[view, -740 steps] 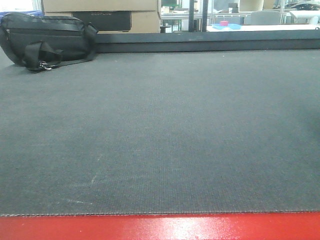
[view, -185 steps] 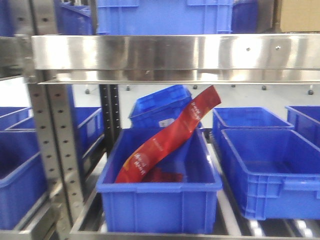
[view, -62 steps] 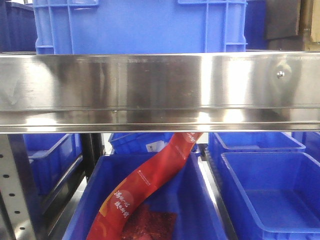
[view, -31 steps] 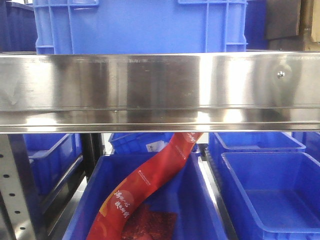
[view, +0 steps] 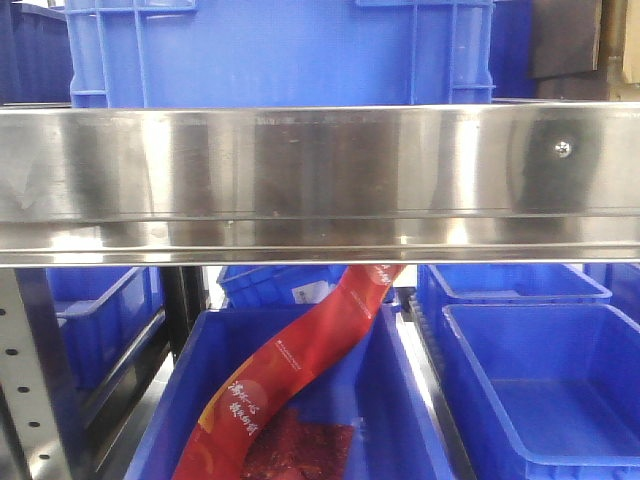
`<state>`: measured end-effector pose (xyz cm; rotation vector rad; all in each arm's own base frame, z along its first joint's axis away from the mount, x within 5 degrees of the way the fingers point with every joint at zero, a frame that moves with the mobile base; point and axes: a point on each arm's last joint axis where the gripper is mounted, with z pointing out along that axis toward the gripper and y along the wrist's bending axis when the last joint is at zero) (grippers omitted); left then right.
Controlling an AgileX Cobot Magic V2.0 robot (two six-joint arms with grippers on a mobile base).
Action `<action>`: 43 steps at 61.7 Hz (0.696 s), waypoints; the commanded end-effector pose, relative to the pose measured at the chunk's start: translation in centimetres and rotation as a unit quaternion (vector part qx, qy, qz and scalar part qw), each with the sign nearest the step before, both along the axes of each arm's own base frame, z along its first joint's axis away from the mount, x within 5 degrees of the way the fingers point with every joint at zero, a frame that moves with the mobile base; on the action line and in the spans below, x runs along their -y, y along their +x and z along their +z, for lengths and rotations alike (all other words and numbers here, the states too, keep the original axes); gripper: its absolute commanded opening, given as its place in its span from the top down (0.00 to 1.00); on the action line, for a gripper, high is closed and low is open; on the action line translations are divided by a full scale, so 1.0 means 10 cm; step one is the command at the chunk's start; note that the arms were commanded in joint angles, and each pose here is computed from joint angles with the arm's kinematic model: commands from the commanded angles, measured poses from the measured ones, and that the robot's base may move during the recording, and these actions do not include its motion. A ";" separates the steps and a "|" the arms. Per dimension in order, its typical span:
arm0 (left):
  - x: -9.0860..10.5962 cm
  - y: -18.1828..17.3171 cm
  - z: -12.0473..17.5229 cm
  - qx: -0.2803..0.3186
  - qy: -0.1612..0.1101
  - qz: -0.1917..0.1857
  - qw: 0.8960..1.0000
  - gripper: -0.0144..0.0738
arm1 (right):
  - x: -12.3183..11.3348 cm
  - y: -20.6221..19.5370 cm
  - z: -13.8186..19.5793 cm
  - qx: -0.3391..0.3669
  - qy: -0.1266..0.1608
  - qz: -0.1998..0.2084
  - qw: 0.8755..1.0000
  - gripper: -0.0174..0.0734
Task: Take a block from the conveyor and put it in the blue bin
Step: 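Lower both grippers into the blue bins and open them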
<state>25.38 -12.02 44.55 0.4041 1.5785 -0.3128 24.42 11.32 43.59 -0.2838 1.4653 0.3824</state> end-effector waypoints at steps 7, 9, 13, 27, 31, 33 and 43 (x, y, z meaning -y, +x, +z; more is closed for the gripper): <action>0.21 0.36 -0.04 0.006 -0.042 -0.002 0.999 0.96 | -0.17 0.35 0.04 0.024 0.005 -0.003 1.000 0.99; 0.24 0.42 -0.07 0.004 -0.042 -0.001 0.999 0.96 | -0.21 0.42 0.00 0.020 0.004 -0.003 1.000 0.99; 0.28 0.52 -0.15 -0.002 -0.039 0.000 0.999 0.96 | -0.25 0.52 -0.06 0.013 0.000 -0.003 1.000 0.99; 0.33 0.62 -0.29 -0.025 -0.028 0.000 0.999 0.84 | -0.37 0.70 -0.29 -0.024 -0.018 0.002 1.000 0.97; 0.33 0.62 -0.29 -0.025 -0.028 0.000 0.999 0.72 | -0.41 0.72 -0.34 -0.033 -0.022 0.006 0.999 0.92; 0.33 0.62 -0.29 -0.025 -0.028 0.000 0.999 0.67 | -0.43 0.73 -0.36 -0.038 -0.025 0.009 0.999 0.87; 0.34 0.62 -0.31 -0.033 -0.024 -0.001 0.999 0.43 | -0.48 0.76 -0.44 -0.049 -0.024 0.013 0.998 0.55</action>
